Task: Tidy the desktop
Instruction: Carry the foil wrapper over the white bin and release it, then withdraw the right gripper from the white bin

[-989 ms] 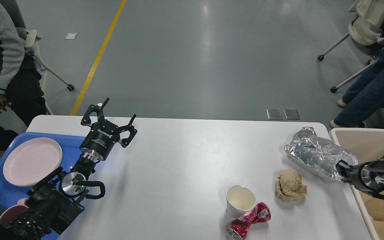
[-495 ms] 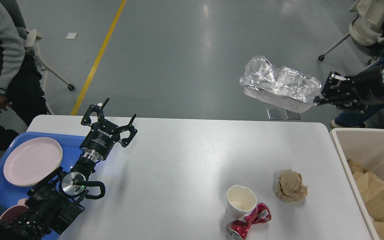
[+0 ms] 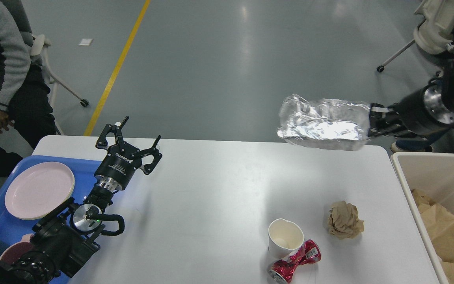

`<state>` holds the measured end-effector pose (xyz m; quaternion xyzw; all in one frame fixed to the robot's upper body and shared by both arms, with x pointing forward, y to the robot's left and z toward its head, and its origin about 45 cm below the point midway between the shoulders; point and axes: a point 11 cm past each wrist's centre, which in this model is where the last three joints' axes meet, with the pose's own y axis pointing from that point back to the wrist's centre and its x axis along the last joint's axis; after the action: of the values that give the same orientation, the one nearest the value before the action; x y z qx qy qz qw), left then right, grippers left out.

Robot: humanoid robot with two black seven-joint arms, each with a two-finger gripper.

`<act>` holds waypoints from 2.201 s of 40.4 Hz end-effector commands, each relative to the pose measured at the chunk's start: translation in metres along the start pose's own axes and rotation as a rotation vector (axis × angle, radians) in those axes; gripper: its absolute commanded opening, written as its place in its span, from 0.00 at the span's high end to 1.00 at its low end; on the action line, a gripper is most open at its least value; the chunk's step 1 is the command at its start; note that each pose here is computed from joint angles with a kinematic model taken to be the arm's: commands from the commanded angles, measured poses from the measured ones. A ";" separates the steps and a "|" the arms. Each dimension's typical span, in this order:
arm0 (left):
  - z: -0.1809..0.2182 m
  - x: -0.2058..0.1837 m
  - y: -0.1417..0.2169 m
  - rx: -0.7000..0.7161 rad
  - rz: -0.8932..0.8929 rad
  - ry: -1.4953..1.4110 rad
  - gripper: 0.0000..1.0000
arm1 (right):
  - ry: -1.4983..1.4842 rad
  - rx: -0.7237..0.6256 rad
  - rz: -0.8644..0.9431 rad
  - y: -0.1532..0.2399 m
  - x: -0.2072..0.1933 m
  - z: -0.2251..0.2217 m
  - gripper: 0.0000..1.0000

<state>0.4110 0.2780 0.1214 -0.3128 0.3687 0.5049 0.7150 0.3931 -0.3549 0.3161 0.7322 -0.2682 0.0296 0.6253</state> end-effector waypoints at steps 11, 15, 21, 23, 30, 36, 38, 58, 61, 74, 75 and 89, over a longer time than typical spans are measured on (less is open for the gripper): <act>0.000 0.000 0.000 0.000 -0.001 -0.001 0.03 | -0.358 -0.438 0.306 -0.080 -0.032 0.285 1.00; 0.001 0.000 0.000 0.000 -0.001 -0.001 0.03 | -0.456 -0.477 0.396 -0.097 -0.064 0.317 1.00; 0.000 0.000 0.000 0.001 0.000 0.000 0.03 | -0.546 -0.532 0.448 -0.128 -0.103 0.321 1.00; 0.000 0.000 0.000 0.001 0.000 -0.002 0.03 | -0.558 -0.562 0.476 -0.126 -0.102 0.324 1.00; 0.001 0.000 0.000 0.000 0.000 -0.001 0.03 | -0.563 -0.616 0.475 -0.126 -0.109 0.330 1.00; 0.001 0.000 0.000 0.000 0.000 -0.001 0.03 | -0.559 -0.625 0.471 -0.123 -0.110 0.334 0.01; 0.001 0.000 0.000 0.000 0.000 -0.001 0.03 | -0.560 -0.626 0.469 -0.122 -0.110 0.335 0.00; 0.001 0.000 0.000 0.000 0.000 -0.001 0.03 | -0.587 -0.406 0.489 -0.100 -0.012 0.259 0.00; 0.001 0.000 0.000 0.000 0.000 -0.001 0.03 | -0.573 -0.307 0.409 -0.085 0.011 0.223 0.00; 0.000 0.000 0.000 0.001 0.000 -0.002 0.03 | -0.101 0.009 -0.021 -0.014 -0.005 0.003 0.00; 0.001 0.000 0.000 0.000 0.000 -0.001 0.03 | -0.071 0.013 -0.045 -0.011 -0.012 -0.007 0.00; 0.001 0.000 0.000 0.000 0.000 -0.001 0.03 | 0.020 -0.012 -0.266 -0.022 -0.089 -0.041 0.00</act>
<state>0.4112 0.2784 0.1216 -0.3124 0.3682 0.5052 0.7152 0.3414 -0.2798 0.2849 0.7598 -0.1562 -0.0265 0.6306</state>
